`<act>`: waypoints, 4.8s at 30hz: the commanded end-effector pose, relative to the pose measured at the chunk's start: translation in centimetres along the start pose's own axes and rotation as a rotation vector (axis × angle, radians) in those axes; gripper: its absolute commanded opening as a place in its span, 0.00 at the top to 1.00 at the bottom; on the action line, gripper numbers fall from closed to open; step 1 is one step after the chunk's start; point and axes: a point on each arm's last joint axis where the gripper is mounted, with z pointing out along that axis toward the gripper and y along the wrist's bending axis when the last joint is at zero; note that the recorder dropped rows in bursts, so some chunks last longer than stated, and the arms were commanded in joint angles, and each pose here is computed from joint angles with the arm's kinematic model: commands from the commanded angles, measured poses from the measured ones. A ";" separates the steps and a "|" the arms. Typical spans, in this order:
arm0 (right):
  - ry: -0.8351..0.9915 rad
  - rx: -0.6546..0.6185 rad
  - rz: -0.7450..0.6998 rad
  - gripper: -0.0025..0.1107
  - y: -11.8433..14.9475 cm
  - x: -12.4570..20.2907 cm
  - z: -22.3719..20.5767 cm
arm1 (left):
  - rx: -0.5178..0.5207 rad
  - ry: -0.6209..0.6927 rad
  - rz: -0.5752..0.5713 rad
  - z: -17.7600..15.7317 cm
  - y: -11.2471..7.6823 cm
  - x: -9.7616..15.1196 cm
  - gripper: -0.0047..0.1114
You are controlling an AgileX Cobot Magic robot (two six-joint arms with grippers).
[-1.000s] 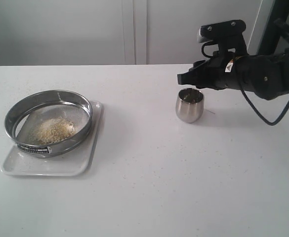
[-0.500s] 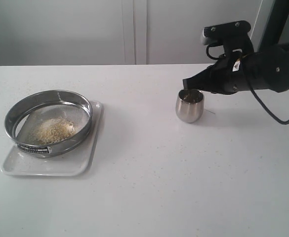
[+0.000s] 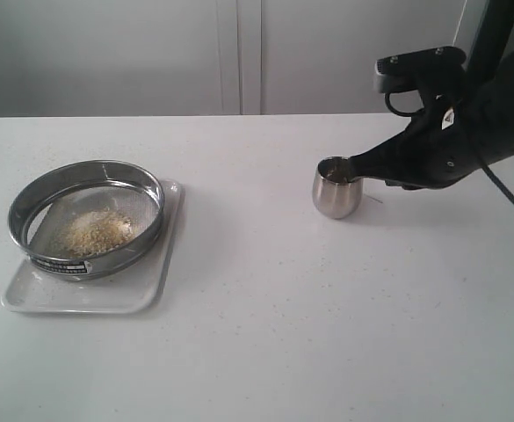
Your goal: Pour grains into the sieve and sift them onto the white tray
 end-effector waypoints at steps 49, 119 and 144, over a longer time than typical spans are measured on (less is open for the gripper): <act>0.058 0.063 0.146 0.98 -5.0 2.5 -11.7 | 0.001 0.012 -0.010 0.1 0.0 0.3 0.96; 0.057 0.059 0.150 0.98 -5.0 2.4 -11.7 | -0.104 -0.518 0.097 -1.2 0.7 -4.4 0.96; 0.057 0.058 0.151 0.98 -5.0 2.4 -11.7 | -0.102 -0.572 0.072 -3.5 1.2 -13.0 0.96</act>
